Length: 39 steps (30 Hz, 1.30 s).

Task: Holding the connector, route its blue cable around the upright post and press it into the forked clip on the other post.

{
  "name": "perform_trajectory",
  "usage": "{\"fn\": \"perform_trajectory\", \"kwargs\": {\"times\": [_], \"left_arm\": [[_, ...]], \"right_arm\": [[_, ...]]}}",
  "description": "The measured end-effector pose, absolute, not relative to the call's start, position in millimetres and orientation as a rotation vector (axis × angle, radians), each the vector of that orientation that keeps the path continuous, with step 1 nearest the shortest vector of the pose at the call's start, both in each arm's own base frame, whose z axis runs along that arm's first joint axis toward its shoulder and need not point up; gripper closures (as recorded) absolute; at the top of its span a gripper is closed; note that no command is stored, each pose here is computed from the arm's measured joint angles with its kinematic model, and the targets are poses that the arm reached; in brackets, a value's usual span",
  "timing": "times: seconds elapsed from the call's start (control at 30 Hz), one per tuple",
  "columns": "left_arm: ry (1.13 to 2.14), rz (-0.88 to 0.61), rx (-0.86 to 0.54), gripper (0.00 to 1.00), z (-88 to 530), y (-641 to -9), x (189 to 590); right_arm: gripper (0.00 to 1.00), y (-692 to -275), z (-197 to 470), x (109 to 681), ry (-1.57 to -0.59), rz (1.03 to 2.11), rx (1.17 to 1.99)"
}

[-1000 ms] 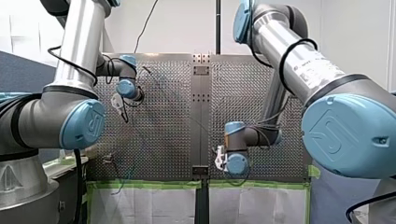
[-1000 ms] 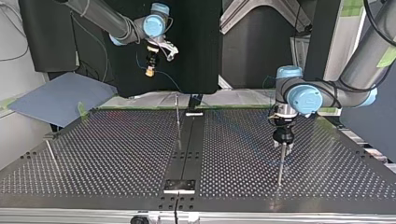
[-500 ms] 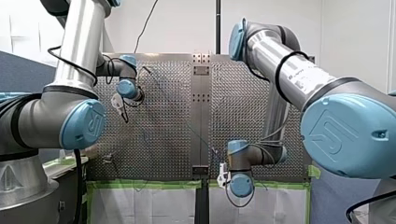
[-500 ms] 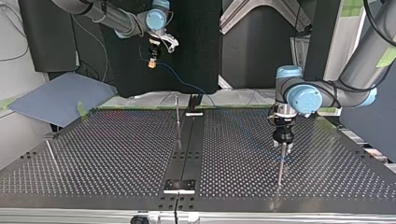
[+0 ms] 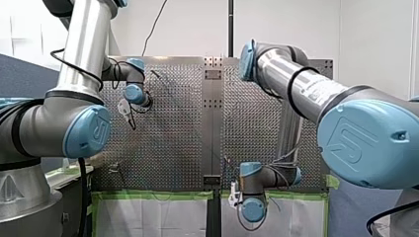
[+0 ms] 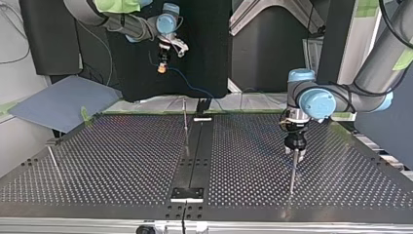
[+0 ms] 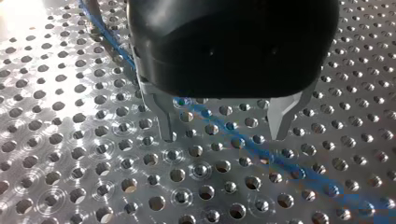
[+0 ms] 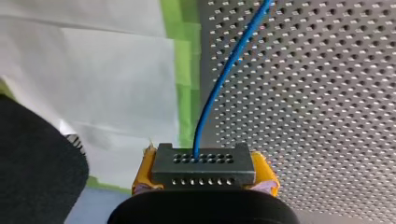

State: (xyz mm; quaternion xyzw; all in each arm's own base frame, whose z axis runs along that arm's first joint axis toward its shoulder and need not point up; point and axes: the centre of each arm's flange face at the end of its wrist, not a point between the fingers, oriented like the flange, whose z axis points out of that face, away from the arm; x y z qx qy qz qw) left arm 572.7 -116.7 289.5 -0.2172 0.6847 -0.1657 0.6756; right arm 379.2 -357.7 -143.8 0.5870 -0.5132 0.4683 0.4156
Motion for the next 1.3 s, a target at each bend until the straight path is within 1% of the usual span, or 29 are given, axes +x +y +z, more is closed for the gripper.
{"fn": "perform_trajectory", "kwargs": {"times": [0.2,0.37,0.53,0.83,1.07,1.3], "left_arm": [[1.54,-0.372,-0.489,0.0,289.3,-116.7,572.6],[1.542,-0.372,-0.49,0.0,288.9,-116.7,572.5],[1.542,-0.372,-0.489,0.0,288.9,-116.7,572.4],[1.542,-0.371,-0.49,0.0,288.7,-116.6,572.5],[1.542,-0.371,-0.49,0.0,288.5,-116.6,572.5],[1.543,-0.371,-0.49,0.0,288.3,-116.6,572.4]], "right_arm": [[1.0,-351.0,-169.5,372.3,-1.294,1.136,1.505],[1.0,-343.7,-191.9,365.0,-1.296,1.072,1.551],[1.0,-339.2,-199.7,360.8,-1.297,1.031,1.581],[1.0,-352.4,-166.4,369.3,-1.287,1.015,1.593],[1.0,-367.1,-137.7,374.9,-1.275,1.025,1.58],[1.0,-384.4,-107.1,375.6,-1.253,1.022,1.602]]}}
